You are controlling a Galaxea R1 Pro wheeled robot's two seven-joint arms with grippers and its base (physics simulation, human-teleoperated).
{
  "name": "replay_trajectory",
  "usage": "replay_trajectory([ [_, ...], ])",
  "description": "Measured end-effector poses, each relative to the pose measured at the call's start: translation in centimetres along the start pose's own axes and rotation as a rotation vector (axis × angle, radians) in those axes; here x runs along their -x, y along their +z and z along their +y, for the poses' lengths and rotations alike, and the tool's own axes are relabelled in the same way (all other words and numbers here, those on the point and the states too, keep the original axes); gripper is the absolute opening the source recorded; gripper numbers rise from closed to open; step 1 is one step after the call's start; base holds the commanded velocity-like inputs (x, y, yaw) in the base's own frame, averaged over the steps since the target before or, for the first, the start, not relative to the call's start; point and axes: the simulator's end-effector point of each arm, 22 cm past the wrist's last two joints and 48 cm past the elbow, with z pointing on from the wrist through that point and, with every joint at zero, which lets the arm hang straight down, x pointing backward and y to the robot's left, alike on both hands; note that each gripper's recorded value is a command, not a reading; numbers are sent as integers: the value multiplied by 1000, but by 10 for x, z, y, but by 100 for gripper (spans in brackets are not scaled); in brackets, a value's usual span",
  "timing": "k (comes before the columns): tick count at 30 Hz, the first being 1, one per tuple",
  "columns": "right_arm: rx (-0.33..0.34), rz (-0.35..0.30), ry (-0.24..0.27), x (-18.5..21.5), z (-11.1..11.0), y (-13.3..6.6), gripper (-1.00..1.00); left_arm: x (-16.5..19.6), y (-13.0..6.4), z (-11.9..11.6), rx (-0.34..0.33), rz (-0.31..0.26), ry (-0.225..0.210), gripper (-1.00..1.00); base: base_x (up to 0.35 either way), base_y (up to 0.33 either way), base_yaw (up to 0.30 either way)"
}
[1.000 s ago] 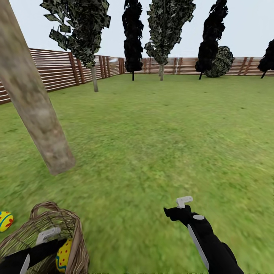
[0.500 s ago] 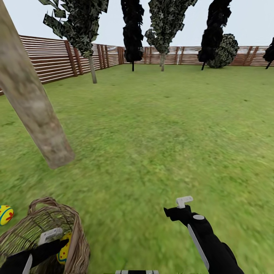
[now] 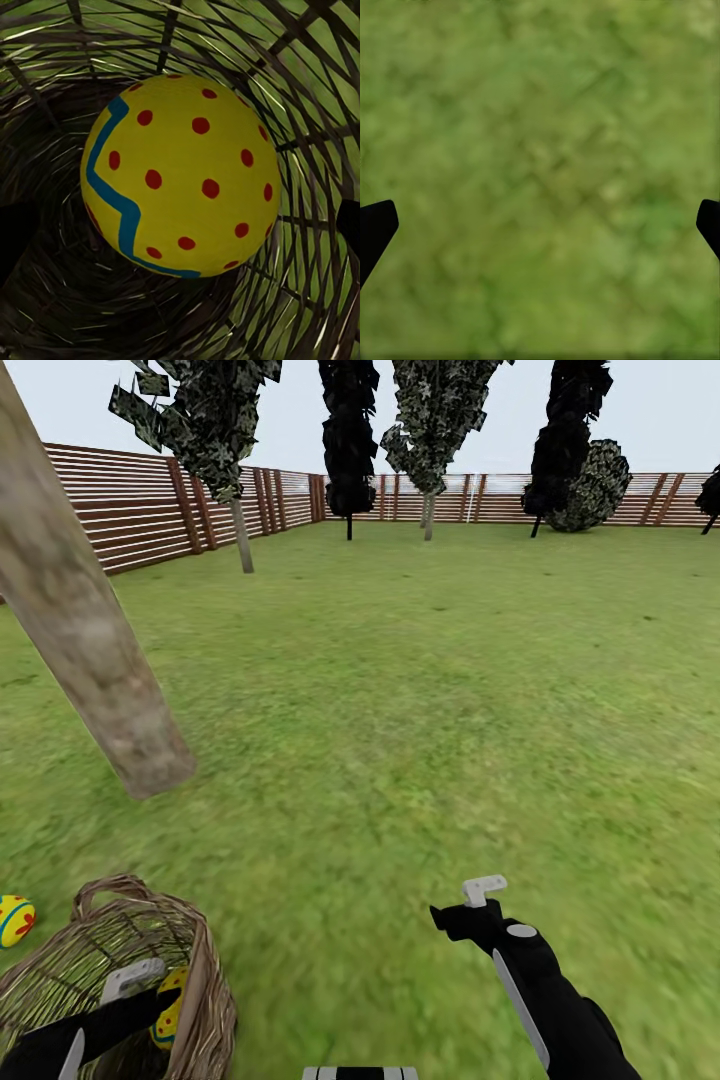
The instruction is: Take the three Easter eggs out of the wicker basket on the lawn in the garden, then place them on the lawn next to a single tree (choose any tree) so that all three eggs are next to the same tree and none are left in the basket.
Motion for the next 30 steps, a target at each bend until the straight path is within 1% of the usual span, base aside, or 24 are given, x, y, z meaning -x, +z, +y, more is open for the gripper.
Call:
replay_trajectory([
  [7, 1, -1, -1, 0, 1, 0, 100, 0, 0, 1, 1, 0, -3, 100, 162, 87, 0],
  [11, 1, 0, -1, 0, 1, 0, 100, 2, -1, 5, 8, -2, 2, 100, 43, 22, 0],
  [13, 1, 0, -1, 0, 1, 0, 100, 10, -6, 20, 29, -15, 6, 100, 9, 5, 0],
  [14, 1, 1, -1, 0, 1, 0, 100, 16, -11, 33, 45, -26, 4, 100, 4, 2, 0],
  [17, 1, 1, -1, 0, 1, 0, 100, 23, -16, 45, 60, -36, 3, 100, 2, 1, 0],
  [19, 1, 1, -1, 0, 1, 0, 100, 24, -16, 47, 63, -38, 4, 100, 0, 0, 0],
  [23, 1, 0, 0, 0, 1, 0, 100, 22, -15, 42, 57, -34, 7, 100, 0, 0, 0],
  [30, 1, 0, 1, 0, 1, 0, 100, 22, -14, 42, 57, -35, 6, 100, 0, 0, 0],
])
